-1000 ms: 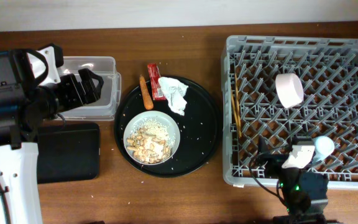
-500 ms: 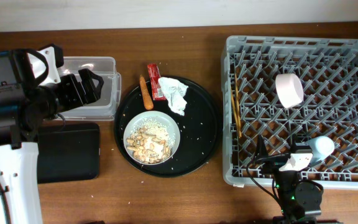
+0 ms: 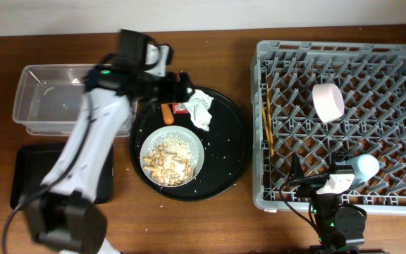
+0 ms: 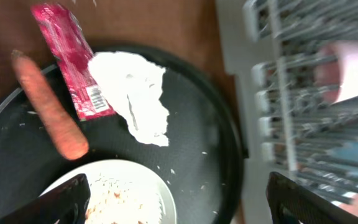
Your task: Sort waste into correct bins and load items into the dishwasher rack
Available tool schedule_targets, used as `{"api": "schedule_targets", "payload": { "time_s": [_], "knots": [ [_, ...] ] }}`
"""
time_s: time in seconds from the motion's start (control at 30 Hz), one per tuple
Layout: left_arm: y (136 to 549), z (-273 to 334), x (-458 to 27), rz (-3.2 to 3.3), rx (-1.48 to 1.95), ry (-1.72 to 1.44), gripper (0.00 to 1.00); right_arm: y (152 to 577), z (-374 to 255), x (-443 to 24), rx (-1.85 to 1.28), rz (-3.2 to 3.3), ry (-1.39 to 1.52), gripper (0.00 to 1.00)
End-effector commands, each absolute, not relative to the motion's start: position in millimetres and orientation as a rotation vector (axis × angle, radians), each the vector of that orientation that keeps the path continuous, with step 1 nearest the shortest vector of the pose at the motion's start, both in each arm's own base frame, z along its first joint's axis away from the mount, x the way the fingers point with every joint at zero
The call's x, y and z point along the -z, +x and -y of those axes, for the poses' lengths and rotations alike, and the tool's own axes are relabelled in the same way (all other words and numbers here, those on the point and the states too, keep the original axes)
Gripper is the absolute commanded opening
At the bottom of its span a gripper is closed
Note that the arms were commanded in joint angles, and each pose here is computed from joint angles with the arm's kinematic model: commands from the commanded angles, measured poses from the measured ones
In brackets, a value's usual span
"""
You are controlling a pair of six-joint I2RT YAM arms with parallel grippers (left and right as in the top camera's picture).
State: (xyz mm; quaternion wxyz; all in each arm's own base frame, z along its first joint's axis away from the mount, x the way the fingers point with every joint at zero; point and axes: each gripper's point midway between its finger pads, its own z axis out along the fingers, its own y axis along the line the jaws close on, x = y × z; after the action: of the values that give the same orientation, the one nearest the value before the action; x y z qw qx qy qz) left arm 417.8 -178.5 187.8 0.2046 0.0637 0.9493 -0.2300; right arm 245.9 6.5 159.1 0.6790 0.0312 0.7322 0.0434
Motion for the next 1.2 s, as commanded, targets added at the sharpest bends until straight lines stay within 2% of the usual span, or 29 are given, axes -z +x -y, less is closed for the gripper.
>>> {"api": "schedule_targets", "payload": {
  "time_s": [0.0,0.07,0.17,0.23,0.33,0.5,0.6,0.73,0.8,0.87,0.9,0.93,0.97,1.07,1.13,1.17],
  "knots": [
    [430,191,-124,-2.743,0.346,0.185,0.82,246,-6,-156,-0.097,-1.647,0.072,0.98],
    [436,209,-89,-2.752,0.253,0.241,0.78,246,-6,-156,-0.097,-1.647,0.072,0.98],
    [438,232,-35,-2.781,0.161,0.315,0.59,246,-6,-156,-0.097,-1.647,0.072,0.98],
    [434,237,-13,-2.811,0.144,0.338,0.38,246,-6,-156,-0.097,-1.647,0.072,0.98],
    [440,241,-25,-2.789,0.156,0.334,0.0,246,-6,-156,-0.097,-1.647,0.072,0.98],
    [459,223,-151,-2.693,0.185,0.256,0.0,246,-6,-156,-0.098,-1.646,0.072,0.98],
    [466,159,-198,-2.654,0.061,0.052,0.0,246,-6,-156,-0.097,-1.647,0.072,0.98],
    [474,25,-201,-2.678,-0.086,-0.306,0.0,246,-6,-156,-0.098,-1.646,0.072,0.98],
    [474,-6,-194,-2.69,-0.067,-0.417,0.0,246,-6,-156,-0.097,-1.647,0.072,0.98],
    [475,-9,-180,-2.728,0.014,-0.446,0.01,246,-6,-156,-0.097,-1.647,0.072,0.98],
    [475,-8,-174,-2.747,0.023,-0.449,0.42,246,-6,-156,-0.097,-1.647,0.072,0.98],
    [476,-4,-168,-2.76,0.023,-0.44,0.73,246,-6,-156,-0.097,-1.647,0.072,0.98],
    [478,6,-165,-2.764,0.034,-0.411,0.86,246,-6,-156,-0.097,-1.647,0.072,0.98],
    [481,50,-155,-2.783,0.005,-0.276,0.86,246,-6,-156,-0.098,-1.646,0.072,0.98],
    [485,103,-128,-2.821,0.08,-0.132,0.78,246,-6,-156,-0.097,-1.647,0.072,0.98],
    [485,121,-117,-2.836,0.078,-0.053,0.77,246,-6,-156,-0.097,-1.647,0.072,0.98]
  ]
}}
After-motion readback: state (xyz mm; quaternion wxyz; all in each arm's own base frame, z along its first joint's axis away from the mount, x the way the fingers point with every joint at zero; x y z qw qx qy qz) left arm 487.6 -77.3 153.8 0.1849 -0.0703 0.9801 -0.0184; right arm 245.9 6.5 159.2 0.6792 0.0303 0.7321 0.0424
